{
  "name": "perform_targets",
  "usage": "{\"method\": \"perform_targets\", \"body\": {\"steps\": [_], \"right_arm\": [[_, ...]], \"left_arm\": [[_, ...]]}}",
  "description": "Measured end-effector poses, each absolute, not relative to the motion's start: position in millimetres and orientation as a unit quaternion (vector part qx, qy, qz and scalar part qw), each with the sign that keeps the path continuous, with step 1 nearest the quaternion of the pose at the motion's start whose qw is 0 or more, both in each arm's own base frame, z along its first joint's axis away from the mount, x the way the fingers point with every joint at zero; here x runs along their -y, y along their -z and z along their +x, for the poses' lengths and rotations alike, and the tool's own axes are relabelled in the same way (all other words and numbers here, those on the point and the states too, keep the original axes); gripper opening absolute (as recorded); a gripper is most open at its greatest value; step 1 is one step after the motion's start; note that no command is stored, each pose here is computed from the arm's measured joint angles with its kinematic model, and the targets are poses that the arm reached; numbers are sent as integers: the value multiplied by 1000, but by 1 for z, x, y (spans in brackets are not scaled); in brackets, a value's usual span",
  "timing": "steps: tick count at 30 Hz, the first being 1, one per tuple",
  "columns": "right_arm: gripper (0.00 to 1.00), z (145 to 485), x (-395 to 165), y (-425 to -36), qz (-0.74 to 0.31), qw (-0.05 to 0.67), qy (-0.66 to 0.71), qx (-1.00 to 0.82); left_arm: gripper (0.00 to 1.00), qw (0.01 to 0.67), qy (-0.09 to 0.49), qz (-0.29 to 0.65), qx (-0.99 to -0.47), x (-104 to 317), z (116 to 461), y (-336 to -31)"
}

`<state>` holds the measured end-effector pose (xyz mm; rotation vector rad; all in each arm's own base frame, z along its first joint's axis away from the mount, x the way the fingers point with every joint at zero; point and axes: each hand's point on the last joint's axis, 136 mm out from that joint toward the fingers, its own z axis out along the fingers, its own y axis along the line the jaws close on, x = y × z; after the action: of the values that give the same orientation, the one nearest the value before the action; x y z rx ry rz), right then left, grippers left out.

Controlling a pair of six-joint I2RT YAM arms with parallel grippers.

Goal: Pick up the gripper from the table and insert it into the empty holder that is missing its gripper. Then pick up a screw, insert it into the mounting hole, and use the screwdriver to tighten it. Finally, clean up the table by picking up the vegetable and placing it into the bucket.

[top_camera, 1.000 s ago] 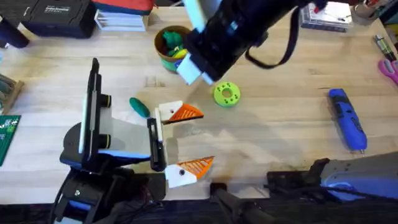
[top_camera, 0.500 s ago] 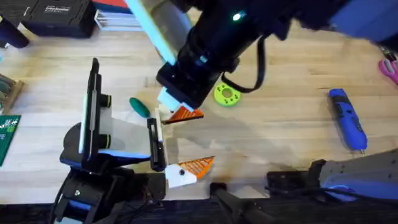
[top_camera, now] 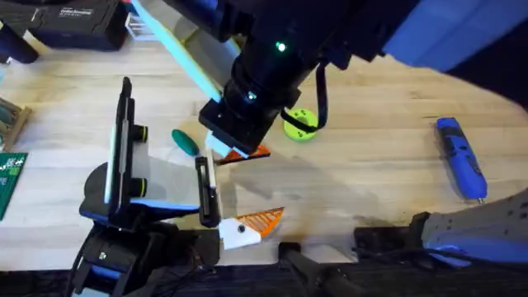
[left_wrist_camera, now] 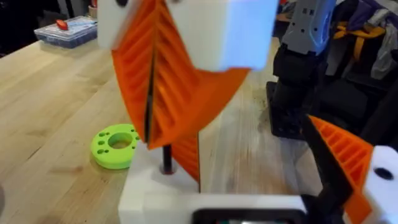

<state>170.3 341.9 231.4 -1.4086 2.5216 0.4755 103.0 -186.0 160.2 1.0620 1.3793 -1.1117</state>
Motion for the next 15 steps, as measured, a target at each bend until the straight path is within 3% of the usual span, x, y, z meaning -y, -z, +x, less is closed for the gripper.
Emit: {"method": "perform_targets", "body": {"steps": [15], "right_arm": [[8,173,-341,-230,-480,117,-145,-857]], "left_arm": [[985,512,463,442,-573,186,103,-160]]}}
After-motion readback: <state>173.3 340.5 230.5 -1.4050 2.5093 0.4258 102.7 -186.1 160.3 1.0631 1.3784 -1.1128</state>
